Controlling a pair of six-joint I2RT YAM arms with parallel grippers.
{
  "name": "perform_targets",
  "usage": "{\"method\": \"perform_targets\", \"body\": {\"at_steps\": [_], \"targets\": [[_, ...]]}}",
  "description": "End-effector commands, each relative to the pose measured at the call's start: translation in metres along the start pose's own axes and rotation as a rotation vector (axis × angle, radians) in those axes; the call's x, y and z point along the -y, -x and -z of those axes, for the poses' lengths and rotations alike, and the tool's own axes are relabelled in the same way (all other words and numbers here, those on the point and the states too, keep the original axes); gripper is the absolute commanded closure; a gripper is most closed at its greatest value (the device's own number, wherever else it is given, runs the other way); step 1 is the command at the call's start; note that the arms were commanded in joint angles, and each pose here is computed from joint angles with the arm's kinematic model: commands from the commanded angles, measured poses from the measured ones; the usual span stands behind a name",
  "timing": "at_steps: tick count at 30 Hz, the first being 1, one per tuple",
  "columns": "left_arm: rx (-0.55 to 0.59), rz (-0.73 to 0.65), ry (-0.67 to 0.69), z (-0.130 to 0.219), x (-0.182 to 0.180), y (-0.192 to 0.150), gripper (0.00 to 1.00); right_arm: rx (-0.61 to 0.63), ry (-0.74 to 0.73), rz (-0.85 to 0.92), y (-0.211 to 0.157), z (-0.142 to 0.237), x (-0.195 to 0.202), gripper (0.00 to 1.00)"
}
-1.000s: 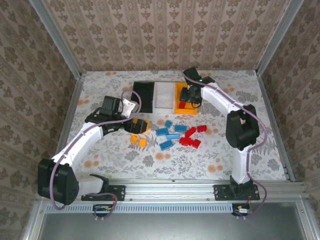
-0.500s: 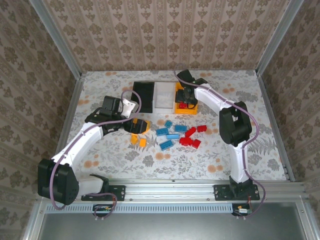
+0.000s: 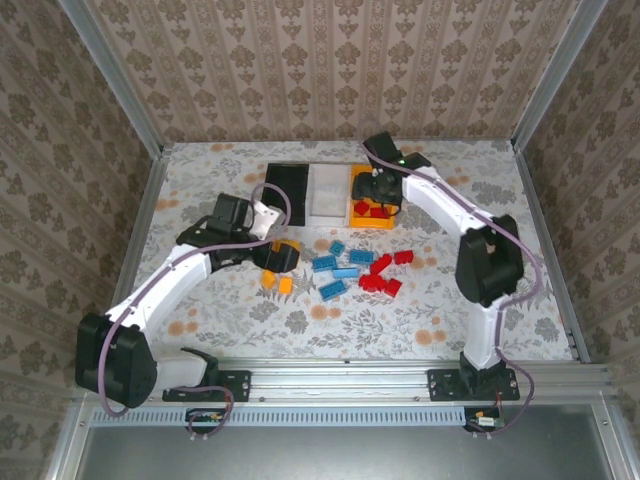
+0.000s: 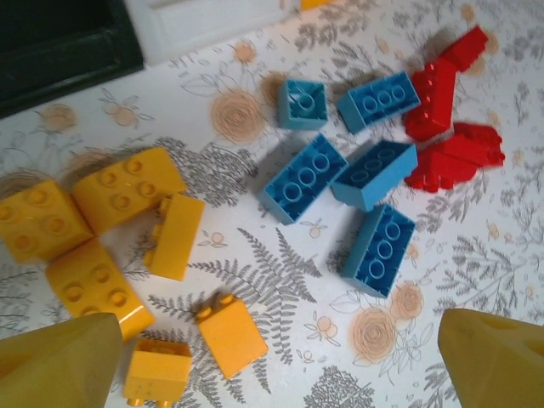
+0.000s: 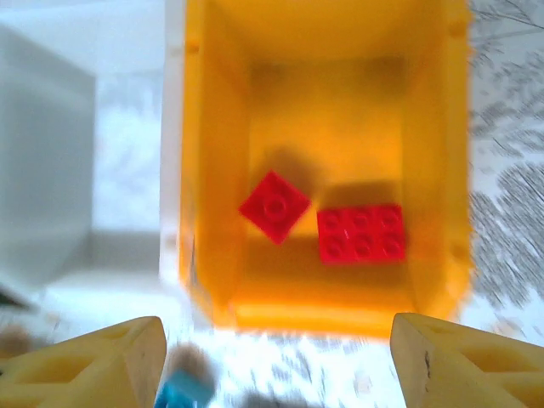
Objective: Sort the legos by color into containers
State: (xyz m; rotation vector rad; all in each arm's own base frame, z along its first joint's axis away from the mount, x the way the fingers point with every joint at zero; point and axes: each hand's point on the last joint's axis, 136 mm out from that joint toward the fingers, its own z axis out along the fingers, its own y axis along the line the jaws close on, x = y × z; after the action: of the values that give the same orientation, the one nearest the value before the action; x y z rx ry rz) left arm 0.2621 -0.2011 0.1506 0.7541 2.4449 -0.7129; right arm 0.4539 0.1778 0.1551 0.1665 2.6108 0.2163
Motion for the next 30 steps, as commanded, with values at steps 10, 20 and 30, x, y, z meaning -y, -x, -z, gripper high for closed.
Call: {"method": "perform_targets", "body": {"at_steps": [10,20,30], "targets": [[-0.342,-0.304,0.066,-0.049,0.065,-0.050,0.15,-0.130,0.076,0.023,-0.124,0.067,0.050,0.27],[-0.462,-0.371,0.076,-0.108,0.087,-0.054,0.30,-0.139,0.141,-0.033,-0.157,0.073,0.059,0.27],[-0.517,-0.376,0.119,-0.130,0.074,-0.061,0.33,-0.143,0.134,-0.055,-0.162,0.073,0.073,0.27]]}}
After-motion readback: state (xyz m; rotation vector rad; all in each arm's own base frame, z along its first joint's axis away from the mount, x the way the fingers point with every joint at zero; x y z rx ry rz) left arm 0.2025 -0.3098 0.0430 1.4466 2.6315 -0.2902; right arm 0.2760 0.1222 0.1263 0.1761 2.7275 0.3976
